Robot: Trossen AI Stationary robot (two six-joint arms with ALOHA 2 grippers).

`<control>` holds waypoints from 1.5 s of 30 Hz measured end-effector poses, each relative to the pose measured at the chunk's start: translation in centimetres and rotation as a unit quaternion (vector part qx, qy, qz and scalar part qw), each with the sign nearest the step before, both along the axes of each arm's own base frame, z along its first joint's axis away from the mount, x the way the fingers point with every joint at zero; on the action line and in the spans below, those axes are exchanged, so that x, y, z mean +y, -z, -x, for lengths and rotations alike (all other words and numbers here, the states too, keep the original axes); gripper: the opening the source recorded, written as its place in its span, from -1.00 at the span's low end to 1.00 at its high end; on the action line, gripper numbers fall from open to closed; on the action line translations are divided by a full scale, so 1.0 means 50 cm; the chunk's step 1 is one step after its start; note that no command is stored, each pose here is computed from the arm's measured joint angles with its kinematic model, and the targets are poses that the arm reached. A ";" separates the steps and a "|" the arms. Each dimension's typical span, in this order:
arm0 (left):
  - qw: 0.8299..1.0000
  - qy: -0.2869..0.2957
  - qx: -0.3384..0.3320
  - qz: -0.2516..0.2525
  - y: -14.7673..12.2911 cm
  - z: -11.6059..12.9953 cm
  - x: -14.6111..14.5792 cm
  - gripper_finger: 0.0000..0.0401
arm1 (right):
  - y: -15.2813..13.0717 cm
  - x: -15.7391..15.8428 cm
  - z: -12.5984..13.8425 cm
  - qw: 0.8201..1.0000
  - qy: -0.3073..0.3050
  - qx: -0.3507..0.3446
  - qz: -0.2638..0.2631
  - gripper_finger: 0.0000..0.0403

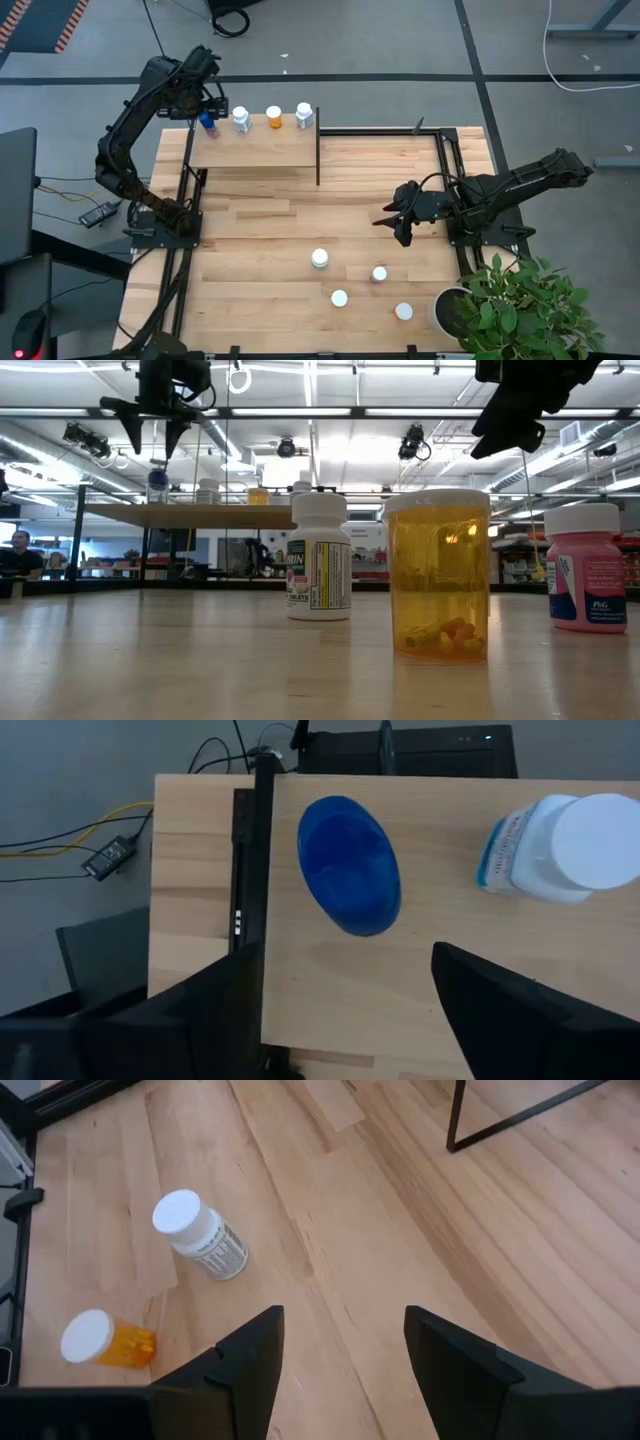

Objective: Pick and place medicine bottles onto shelf by color
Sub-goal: Adjust the pill bottles on the shelf

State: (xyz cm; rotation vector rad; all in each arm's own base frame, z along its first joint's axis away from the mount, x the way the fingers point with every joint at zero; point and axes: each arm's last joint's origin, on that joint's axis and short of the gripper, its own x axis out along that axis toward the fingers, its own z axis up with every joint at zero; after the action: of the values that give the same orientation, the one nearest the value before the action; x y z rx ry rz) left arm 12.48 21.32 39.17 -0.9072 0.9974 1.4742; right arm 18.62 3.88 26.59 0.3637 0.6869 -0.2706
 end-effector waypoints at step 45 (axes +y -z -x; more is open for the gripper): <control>0.998 -0.015 0.021 0.062 0.082 -0.011 0.094 0.57 | 0.000 0.000 0.000 1.000 0.009 -0.003 -0.009 0.07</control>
State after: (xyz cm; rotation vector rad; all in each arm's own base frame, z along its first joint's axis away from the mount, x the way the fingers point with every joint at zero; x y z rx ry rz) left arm 13.03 26.02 35.05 -0.9874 1.1215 1.4741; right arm 18.64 3.87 26.60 0.3886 0.6819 -0.2800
